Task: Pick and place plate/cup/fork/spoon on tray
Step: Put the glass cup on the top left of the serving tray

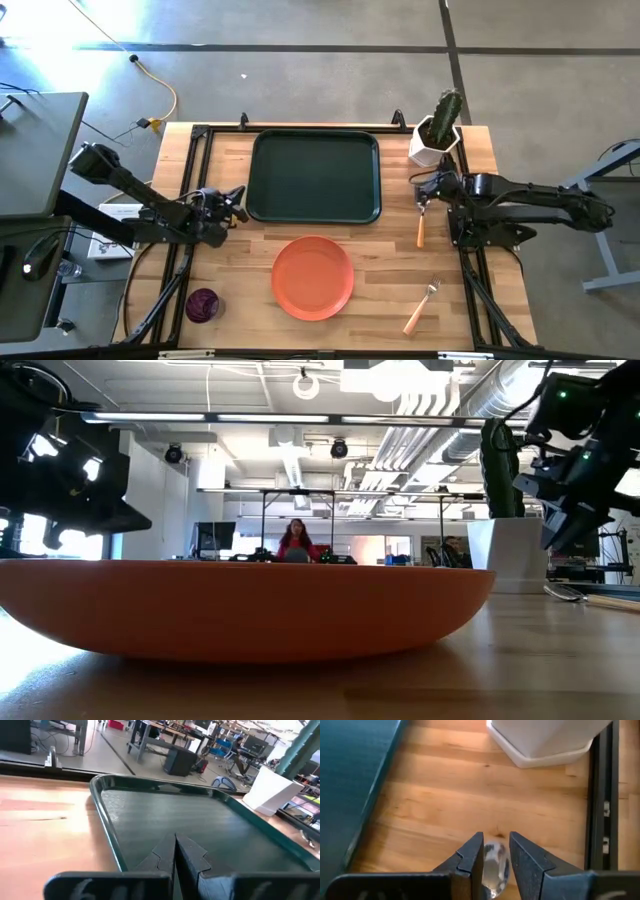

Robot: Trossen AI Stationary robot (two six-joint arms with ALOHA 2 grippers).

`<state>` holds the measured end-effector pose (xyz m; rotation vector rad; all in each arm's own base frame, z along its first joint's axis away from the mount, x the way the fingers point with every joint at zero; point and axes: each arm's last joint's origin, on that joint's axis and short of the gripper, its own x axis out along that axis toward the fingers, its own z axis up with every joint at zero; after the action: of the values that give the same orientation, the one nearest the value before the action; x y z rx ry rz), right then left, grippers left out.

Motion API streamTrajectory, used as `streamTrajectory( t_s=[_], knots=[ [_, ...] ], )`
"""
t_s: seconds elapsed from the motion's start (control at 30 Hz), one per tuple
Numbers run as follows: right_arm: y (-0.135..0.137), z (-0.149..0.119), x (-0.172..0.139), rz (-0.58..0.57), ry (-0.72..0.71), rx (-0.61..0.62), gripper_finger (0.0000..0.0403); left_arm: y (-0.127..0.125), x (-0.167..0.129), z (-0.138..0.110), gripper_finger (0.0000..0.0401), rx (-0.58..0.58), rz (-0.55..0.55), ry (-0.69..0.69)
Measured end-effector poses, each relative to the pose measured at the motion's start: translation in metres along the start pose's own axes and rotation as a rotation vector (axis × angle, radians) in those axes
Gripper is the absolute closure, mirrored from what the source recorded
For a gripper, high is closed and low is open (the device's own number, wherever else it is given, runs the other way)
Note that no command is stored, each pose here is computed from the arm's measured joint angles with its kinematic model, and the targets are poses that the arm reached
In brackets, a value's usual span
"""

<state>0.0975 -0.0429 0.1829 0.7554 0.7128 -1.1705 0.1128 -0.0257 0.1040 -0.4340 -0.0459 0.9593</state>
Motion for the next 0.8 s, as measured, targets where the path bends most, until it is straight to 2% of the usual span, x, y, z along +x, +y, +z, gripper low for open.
streamTrajectory(
  t_s=[0.13, 0.27, 0.37, 0.5, 0.63, 0.8],
  knots=[
    [-0.003, 0.002, 0.004, -0.008, 0.023, 0.008, 0.0320, -0.012, 0.000, 0.007, 0.0401, 0.075, -0.056, 0.016],
    [-0.004, 0.000, 0.010, -0.008, 0.021, 0.005, 0.0320, -0.041, -0.001, 0.030, 0.0401, 0.176, -0.167, 0.025],
    [0.000, -0.002, 0.011, 0.061, 0.043, -0.052, 0.0320, -0.065, -0.003, 0.052, 0.0401, 0.233, -0.283, 0.045],
    [0.010, -0.003, 0.008, 0.176, 0.053, -0.144, 0.0320, -0.091, -0.007, 0.076, 0.0401, 0.348, -0.357, 0.091],
    [0.019, -0.008, 0.003, 0.257, 0.022, -0.214, 0.0320, -0.112, -0.010, 0.093, 0.0401, 0.477, -0.391, 0.225],
    [0.034, -0.011, -0.007, 0.359, -0.107, -0.252, 0.0320, -0.130, -0.017, 0.111, 0.0401, 0.623, -0.454, 0.509]
  ],
)
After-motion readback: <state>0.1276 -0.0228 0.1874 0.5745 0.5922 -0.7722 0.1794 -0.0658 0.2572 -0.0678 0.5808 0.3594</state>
